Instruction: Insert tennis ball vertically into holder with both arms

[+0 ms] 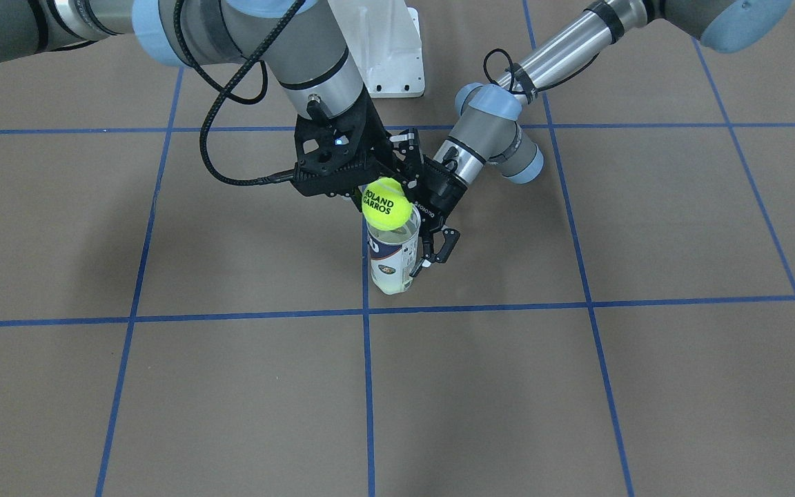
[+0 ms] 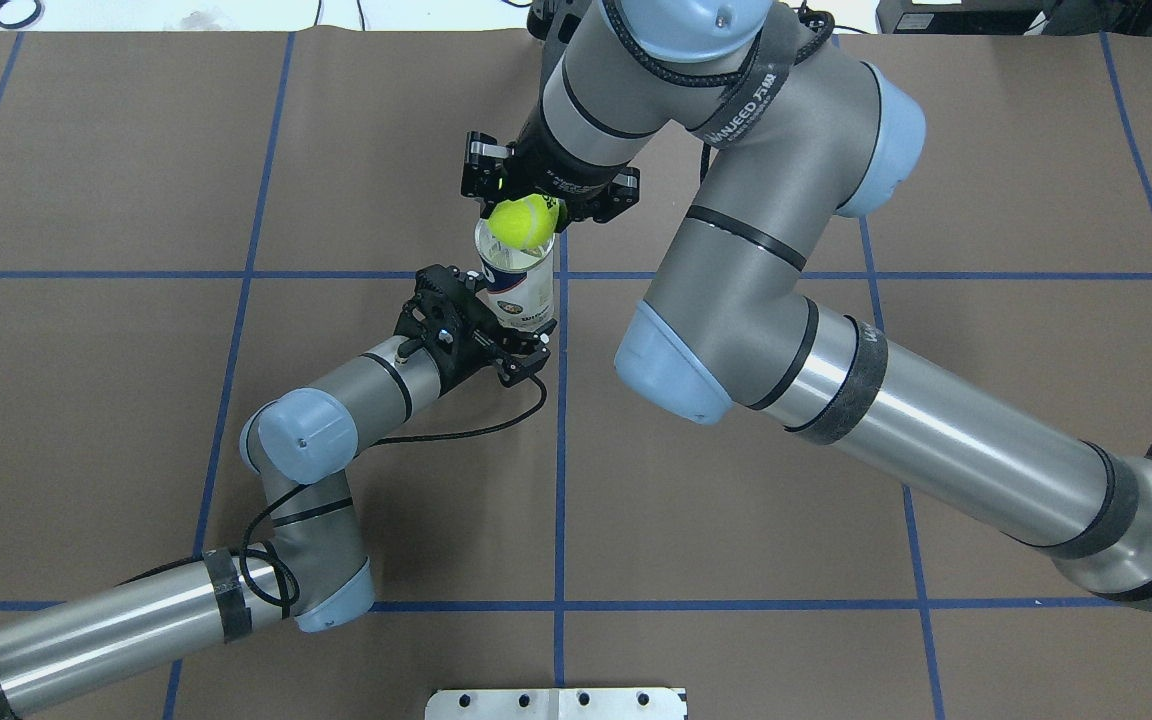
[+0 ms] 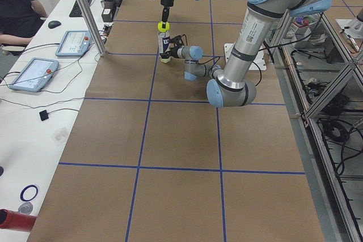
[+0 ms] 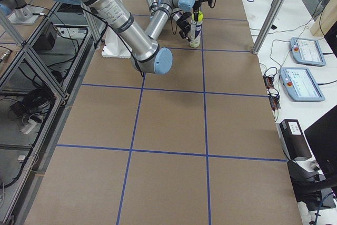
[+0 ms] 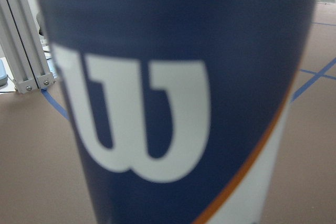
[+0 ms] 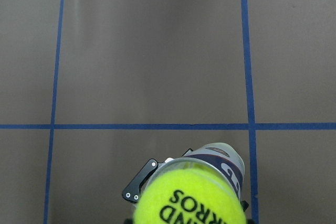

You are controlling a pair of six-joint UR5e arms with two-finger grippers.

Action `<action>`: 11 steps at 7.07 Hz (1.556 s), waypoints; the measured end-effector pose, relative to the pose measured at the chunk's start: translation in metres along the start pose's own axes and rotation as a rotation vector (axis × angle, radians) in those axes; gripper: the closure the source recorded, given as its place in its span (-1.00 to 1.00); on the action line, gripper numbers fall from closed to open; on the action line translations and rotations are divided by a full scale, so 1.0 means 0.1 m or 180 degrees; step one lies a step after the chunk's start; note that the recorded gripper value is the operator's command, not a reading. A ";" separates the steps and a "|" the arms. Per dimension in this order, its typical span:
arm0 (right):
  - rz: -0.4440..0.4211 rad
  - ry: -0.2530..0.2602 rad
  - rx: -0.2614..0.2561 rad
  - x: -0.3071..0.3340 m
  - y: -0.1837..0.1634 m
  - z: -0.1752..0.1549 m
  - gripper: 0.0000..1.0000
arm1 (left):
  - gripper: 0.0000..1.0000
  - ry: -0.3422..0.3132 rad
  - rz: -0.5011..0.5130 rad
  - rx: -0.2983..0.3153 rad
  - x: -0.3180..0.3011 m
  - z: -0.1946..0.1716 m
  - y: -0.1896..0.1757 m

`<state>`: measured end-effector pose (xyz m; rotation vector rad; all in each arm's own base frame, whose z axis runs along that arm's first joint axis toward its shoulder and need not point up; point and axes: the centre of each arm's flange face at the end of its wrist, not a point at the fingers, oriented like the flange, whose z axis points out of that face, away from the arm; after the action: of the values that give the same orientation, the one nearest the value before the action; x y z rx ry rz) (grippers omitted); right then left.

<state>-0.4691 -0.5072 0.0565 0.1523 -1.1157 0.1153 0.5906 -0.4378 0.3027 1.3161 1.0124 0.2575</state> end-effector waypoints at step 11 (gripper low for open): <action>0.0081 0.0004 0.0124 -0.03 0.02 -0.04 -0.98 | -0.97 0.0044 0.0003 0.0008 -0.07 -0.18 -0.01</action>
<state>-0.4676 -0.5043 0.0521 0.1726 -1.1148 0.1600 0.5727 -0.4308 0.3067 1.3188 1.0241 0.2662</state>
